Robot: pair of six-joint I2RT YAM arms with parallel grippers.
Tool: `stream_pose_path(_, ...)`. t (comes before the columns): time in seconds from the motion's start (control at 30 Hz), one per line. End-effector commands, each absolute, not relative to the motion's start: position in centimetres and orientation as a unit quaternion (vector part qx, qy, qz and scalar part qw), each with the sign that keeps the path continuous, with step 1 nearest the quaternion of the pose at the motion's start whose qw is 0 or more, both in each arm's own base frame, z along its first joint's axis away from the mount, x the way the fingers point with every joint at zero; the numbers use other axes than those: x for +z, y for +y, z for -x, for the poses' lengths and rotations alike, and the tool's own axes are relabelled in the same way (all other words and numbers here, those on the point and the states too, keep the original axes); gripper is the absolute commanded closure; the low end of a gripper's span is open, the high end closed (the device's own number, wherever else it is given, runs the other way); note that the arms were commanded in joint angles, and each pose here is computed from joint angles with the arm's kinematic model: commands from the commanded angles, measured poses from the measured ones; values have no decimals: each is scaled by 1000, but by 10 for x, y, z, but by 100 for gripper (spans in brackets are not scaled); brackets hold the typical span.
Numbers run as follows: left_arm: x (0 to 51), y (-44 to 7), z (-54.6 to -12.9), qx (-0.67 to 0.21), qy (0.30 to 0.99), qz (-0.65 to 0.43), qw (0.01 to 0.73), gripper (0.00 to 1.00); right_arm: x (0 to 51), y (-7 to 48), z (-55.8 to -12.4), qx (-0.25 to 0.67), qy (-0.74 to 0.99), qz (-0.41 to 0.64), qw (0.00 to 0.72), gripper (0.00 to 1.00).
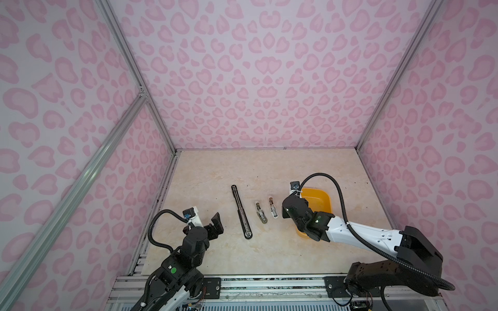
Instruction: Load the staples into the stapler
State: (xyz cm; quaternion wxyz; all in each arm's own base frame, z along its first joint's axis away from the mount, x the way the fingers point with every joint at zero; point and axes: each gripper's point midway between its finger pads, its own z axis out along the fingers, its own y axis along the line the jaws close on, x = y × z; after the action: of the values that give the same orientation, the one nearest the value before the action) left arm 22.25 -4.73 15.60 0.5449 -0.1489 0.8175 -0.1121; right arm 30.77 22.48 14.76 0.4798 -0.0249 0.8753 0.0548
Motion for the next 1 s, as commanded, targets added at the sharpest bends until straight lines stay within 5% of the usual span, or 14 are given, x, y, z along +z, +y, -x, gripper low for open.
stream_pose_path(0.0,165,-45,-224,-112,809,157,556,4,142,218,-306,43,880,16,474,96)
stream_pose_path(0.97,155,-53,-237,-75,836,138,526,4,105,121,-264,45,921,-95,375,87)
